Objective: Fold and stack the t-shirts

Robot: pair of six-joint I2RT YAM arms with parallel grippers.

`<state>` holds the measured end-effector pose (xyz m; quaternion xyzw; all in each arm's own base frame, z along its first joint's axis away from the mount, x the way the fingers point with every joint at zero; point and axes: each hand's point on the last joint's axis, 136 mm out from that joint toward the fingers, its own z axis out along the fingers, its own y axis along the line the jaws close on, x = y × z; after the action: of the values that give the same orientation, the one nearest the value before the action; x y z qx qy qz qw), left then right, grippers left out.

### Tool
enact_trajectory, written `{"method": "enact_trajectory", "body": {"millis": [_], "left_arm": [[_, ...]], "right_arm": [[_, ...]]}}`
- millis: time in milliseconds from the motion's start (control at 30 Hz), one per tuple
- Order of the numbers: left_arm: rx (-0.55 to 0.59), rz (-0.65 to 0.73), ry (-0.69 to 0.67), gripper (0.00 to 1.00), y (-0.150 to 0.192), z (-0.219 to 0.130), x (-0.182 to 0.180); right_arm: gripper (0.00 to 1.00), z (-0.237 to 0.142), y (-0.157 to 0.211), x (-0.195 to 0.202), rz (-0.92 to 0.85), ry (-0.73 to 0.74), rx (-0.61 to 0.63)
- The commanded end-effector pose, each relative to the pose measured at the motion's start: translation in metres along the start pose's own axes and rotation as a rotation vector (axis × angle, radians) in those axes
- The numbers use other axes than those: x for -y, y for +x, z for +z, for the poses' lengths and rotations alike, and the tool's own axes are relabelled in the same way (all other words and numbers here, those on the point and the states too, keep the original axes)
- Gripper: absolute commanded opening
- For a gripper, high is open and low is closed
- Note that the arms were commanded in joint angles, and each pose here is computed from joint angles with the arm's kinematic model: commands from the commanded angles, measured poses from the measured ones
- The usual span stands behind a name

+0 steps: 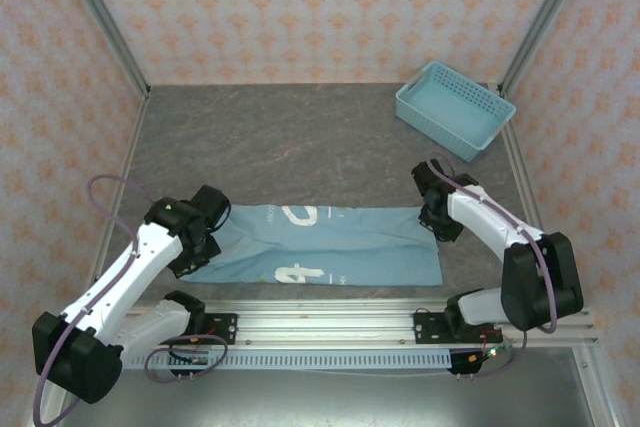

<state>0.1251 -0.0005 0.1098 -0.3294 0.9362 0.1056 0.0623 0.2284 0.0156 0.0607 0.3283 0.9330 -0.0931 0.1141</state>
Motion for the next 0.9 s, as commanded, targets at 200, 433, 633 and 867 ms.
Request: {"method": "enact_trajectory", "body": {"millis": [200, 433, 633, 867], "left_arm": [[0.031, -0.024, -0.052, 0.00, -0.003, 0.006, -0.007], [0.135, -0.044, 0.029, 0.57, -0.034, -0.024, 0.011], [0.062, -0.143, 0.196, 0.58, -0.095, -0.014, 0.058], [-0.046, -0.167, 0.228, 0.54, -0.147, 0.050, 0.085]], "right_arm": [[0.16, -0.003, 0.003, -0.010, 0.028, -0.042, -0.027], [0.13, 0.015, 0.019, -0.025, 0.056, -0.100, -0.112], [0.21, 0.006, -0.003, -0.055, 0.031, -0.203, -0.086], [0.23, 0.025, -0.011, -0.072, 0.022, -0.191, -0.138]]}}
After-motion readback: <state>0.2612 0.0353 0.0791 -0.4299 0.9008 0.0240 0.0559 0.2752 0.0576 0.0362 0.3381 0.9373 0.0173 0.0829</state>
